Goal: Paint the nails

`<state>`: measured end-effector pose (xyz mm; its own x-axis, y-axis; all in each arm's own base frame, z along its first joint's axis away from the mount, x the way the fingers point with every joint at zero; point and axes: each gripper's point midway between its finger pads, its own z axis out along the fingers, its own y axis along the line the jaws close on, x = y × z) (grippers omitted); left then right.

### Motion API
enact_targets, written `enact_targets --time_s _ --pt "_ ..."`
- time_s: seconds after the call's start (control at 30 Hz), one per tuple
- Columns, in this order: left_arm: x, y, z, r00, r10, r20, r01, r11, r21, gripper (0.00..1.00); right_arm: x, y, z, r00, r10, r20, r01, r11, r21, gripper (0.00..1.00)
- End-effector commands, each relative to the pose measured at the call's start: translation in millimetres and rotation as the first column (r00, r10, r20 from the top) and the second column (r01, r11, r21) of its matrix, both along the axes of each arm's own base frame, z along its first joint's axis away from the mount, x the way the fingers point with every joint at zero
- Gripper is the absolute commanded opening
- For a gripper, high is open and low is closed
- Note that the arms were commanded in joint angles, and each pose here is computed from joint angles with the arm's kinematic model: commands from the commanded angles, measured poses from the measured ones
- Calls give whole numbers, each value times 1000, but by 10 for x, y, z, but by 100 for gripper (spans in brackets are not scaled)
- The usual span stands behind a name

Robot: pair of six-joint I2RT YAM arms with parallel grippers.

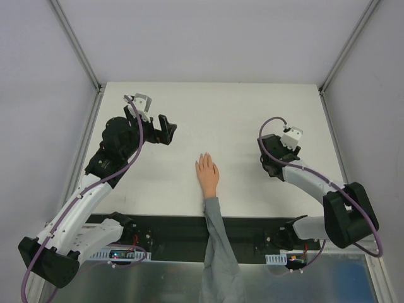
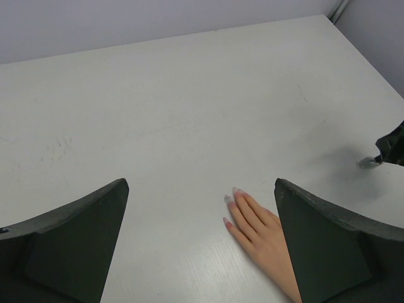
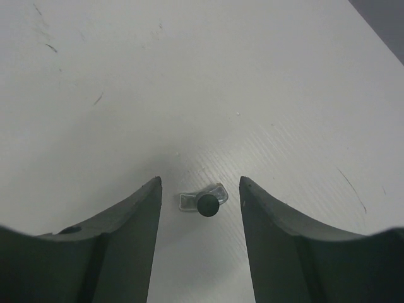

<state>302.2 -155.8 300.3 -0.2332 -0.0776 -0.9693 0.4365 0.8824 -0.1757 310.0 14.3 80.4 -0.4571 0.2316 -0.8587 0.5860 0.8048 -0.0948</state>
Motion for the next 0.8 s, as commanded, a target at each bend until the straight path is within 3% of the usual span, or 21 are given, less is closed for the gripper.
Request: enact_targets --time_s 0.0,0.23,0.27,0.4,0.47,0.67,0.77 --pt "-13 -26 211 998 -12 58 13 1000 -25 99 90 73 597 993 60 105 -63 998 27 55" --pt "-5 -43 201 999 -17 52 19 999 -27 99 -215 238 1658 933 273 233 -305 945 117 58" --pt "0 -48 192 999 -19 49 20 999 -26 99 -280 257 2098 908 315 276 -355 928 108 59" --pt "-22 -72 210 998 -32 48 34 999 -38 99 -476 240 2348 897 411 161 -426 902 72 73" --pt "-19 -67 203 998 -29 47 31 999 -37 99 -508 277 2422 879 454 148 -467 882 65 75" --pt "5 -45 157 999 -16 42 17 1000 -23 99 -621 393 2529 822 505 262 -544 833 101 88" --pt "19 -48 148 999 -14 39 15 1000 -22 99 -685 408 2608 803 511 308 -563 819 109 90"
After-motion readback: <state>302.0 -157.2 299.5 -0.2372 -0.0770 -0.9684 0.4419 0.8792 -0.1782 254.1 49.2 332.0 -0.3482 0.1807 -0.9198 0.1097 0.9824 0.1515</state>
